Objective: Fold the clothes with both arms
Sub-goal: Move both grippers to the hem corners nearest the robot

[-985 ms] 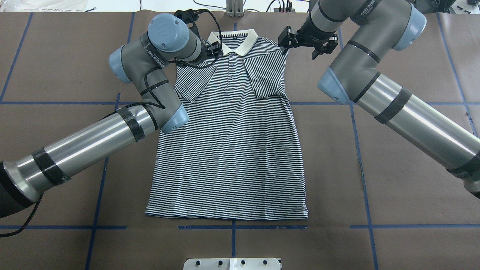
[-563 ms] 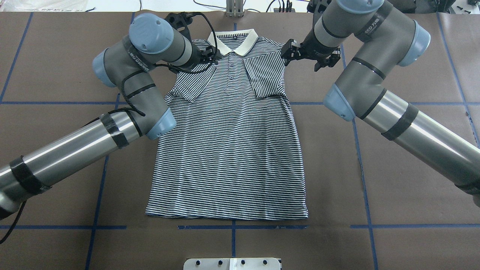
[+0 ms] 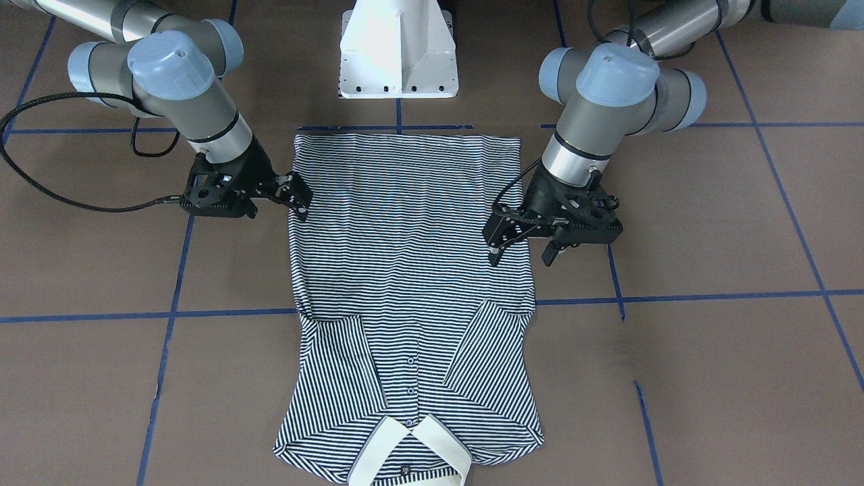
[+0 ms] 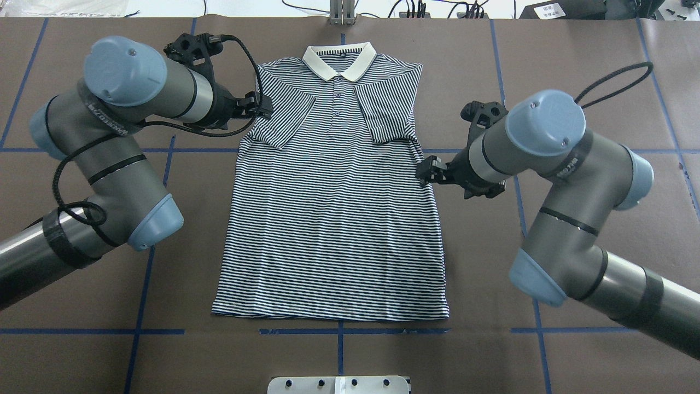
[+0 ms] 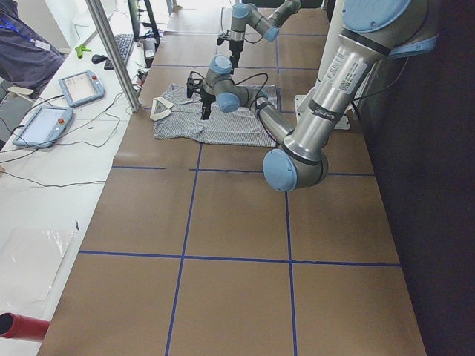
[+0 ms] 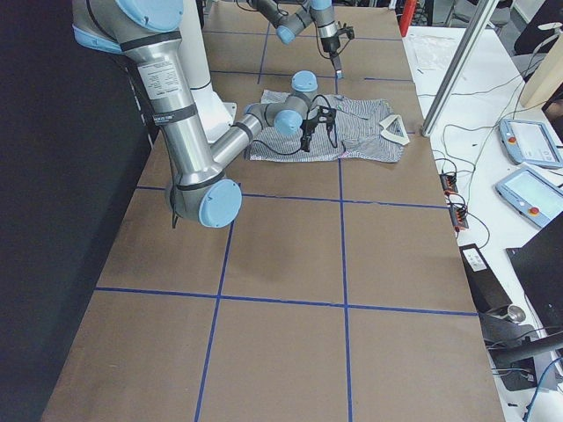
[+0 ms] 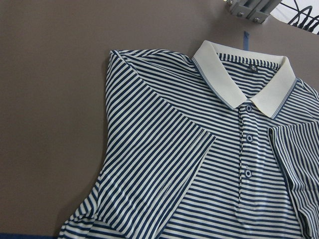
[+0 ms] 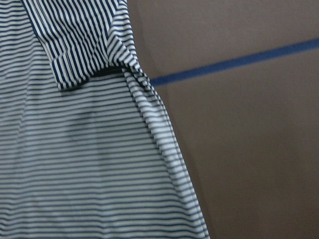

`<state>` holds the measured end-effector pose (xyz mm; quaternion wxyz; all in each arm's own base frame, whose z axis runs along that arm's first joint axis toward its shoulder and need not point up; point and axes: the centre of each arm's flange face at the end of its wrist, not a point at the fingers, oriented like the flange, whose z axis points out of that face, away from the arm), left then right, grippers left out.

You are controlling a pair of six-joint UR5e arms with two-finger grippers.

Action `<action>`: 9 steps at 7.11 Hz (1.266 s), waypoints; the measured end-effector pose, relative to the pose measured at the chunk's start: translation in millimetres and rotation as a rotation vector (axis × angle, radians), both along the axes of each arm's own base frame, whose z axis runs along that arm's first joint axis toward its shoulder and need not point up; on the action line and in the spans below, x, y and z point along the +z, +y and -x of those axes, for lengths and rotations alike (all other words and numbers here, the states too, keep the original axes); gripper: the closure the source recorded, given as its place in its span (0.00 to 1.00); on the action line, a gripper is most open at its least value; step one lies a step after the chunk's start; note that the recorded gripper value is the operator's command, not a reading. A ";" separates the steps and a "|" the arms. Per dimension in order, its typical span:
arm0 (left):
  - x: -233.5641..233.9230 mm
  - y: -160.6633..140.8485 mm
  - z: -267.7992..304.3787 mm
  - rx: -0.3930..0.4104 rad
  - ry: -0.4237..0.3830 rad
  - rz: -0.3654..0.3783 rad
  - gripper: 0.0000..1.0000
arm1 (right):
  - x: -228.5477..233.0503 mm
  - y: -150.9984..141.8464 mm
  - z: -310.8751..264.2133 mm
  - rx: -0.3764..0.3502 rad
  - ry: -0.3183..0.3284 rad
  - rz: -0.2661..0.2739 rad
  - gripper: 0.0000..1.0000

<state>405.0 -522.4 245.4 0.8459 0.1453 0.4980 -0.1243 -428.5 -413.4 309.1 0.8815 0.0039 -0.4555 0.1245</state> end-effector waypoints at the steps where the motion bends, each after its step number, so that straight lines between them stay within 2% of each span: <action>1: -4.0 20.3 13.8 0.008 0.010 -0.013 0.00 | 6.9 54.4 10.2 0.005 0.005 0.031 0.00; 2: -8.4 35.8 20.9 0.016 0.023 -0.026 0.00 | 12.1 100.6 29.4 0.016 0.020 0.046 0.00; 3: -11.8 43.7 24.0 0.021 0.032 -0.033 0.00 | 17.0 133.5 46.6 0.022 0.035 0.046 0.01; 4: -13.8 46.5 25.1 0.021 0.036 -0.037 0.00 | 25.2 154.3 57.4 0.018 0.054 0.049 0.01; 5: -15.7 47.3 25.4 0.021 0.039 -0.039 0.00 | 38.1 163.8 63.9 0.013 0.080 0.054 0.02; 6: -17.8 47.7 25.2 0.023 0.043 -0.041 0.00 | 48.5 168.5 70.4 0.006 0.102 0.059 0.07; 9: -20.2 48.4 25.6 0.024 0.047 -0.042 0.00 | 45.8 171.3 75.6 -0.005 0.102 0.065 0.08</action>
